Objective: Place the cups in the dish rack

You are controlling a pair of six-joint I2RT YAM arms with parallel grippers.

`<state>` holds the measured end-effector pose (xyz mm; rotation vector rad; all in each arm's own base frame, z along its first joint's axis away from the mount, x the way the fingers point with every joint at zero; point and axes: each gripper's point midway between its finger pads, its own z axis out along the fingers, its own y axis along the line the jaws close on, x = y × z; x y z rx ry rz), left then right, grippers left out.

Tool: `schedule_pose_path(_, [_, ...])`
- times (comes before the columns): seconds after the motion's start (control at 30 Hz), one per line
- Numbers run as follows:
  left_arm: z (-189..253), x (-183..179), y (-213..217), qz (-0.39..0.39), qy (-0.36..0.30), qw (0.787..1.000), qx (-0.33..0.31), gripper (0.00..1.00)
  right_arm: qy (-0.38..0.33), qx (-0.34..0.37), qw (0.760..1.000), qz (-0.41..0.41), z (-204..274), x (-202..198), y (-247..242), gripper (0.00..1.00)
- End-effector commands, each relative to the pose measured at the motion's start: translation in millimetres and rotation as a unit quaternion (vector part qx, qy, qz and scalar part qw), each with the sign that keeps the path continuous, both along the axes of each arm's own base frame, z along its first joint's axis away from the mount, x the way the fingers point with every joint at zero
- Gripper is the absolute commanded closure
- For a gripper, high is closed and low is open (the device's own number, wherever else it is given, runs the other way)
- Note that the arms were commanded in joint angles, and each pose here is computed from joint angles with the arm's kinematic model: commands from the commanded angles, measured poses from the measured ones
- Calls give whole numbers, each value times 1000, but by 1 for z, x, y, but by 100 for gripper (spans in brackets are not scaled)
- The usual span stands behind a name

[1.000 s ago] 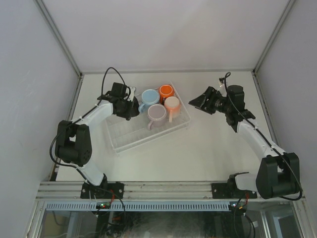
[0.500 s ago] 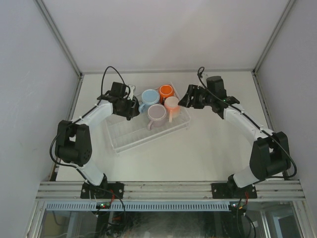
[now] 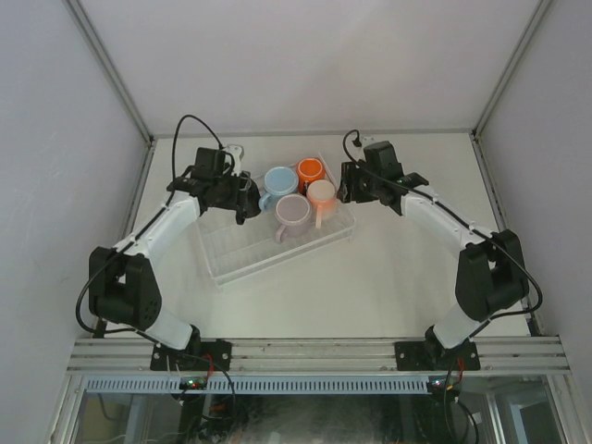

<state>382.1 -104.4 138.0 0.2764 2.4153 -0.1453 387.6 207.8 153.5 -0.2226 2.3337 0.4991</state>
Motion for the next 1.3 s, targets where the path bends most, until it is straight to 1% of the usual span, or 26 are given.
schedule_pose_path(0.0, [60,17,-2,18,-77,996,-31,32,-19,-36,999,-2,8,6,-8,49])
schedule_pose_path(0.23, [121,16,-10,20,-111,991,-71,29,-5,-48,999,9,-7,4,-4,52])
schedule_pose_path(0.4, [178,2,-17,19,-143,982,-122,27,11,-53,998,15,-24,4,3,56])
schedule_pose_path(0.57, [215,-10,-12,22,-178,974,-137,25,28,-71,997,14,-43,6,6,62])
schedule_pose_path(0.63, [222,-12,-9,25,-187,972,-141,25,40,-79,996,8,-53,6,4,68])
schedule_pose_path(0.7, [221,-14,-6,29,-187,971,-143,25,47,-86,995,-4,-60,7,0,82])
schedule_pose_path(0.73, [219,-15,-5,31,-185,972,-145,25,49,-87,995,-12,-61,9,-3,87])
schedule_pose_path(0.8, [210,-16,-1,38,-178,972,-150,25,49,-83,995,-30,-59,12,-10,97])
schedule_pose_path(0.83, [207,-17,0,42,-177,971,-153,25,47,-82,995,-40,-57,14,-14,100])
schedule_pose_path(1.0, [189,-18,3,56,-162,970,-170,24,36,-61,994,-88,-44,30,-37,100])
schedule_pose_path(1.27, [188,-16,4,59,-160,970,-172,24,29,-53,988,-144,-31,46,-80,100])
